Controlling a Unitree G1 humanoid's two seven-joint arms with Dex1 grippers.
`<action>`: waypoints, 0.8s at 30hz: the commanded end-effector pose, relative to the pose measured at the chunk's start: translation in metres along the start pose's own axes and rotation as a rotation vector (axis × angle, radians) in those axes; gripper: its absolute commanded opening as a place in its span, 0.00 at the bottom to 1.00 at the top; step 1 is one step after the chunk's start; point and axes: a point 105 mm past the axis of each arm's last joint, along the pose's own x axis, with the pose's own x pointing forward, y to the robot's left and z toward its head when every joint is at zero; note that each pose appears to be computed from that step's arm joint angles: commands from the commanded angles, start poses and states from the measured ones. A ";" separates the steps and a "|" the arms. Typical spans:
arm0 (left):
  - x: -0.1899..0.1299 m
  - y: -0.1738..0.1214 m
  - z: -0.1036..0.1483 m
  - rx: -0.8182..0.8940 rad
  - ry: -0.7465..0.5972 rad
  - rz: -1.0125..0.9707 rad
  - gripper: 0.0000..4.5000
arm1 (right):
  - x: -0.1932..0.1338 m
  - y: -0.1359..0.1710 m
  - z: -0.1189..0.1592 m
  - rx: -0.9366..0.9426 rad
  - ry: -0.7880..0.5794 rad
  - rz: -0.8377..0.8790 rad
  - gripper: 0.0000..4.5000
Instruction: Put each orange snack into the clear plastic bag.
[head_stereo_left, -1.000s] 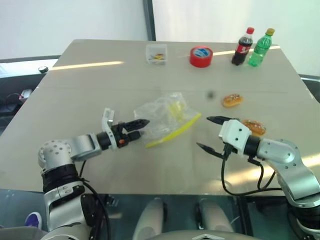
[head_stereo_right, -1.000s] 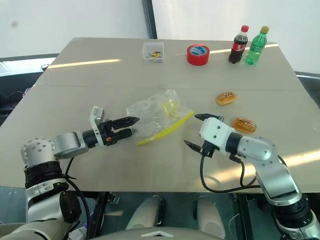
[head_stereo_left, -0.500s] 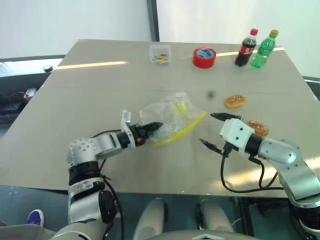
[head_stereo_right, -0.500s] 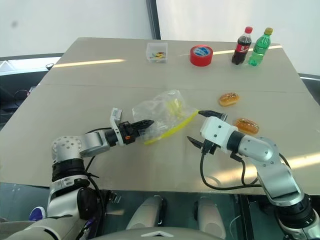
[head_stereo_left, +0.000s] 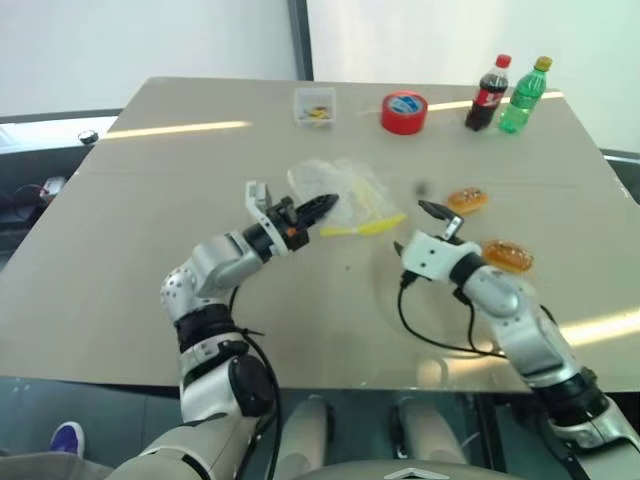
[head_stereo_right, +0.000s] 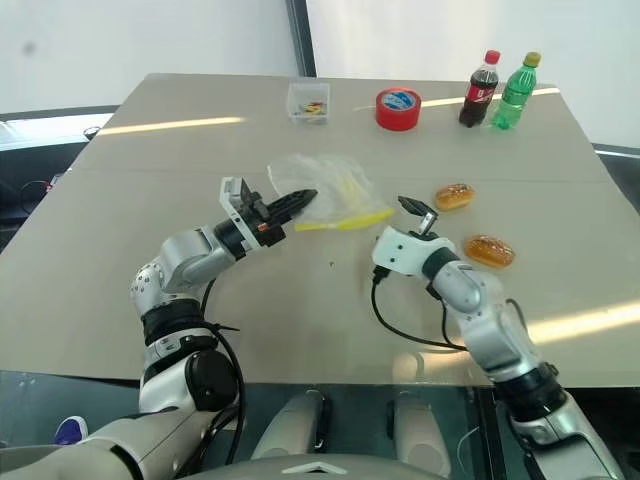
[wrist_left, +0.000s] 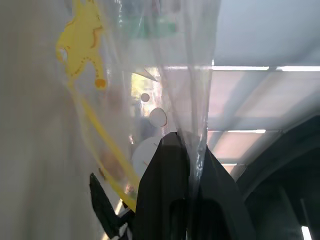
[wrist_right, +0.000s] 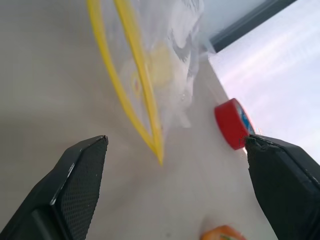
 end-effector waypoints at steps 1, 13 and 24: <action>-0.001 -0.014 0.003 0.011 -0.031 -0.031 0.02 | 0.011 -0.007 0.009 -0.004 -0.034 -0.071 1.00; -0.003 -0.027 0.008 0.042 -0.081 -0.050 0.00 | 0.032 0.001 0.026 0.154 -0.121 -0.061 0.88; -0.008 -0.027 0.009 0.045 -0.114 -0.064 0.00 | 0.042 -0.011 0.034 0.190 -0.181 -0.095 0.01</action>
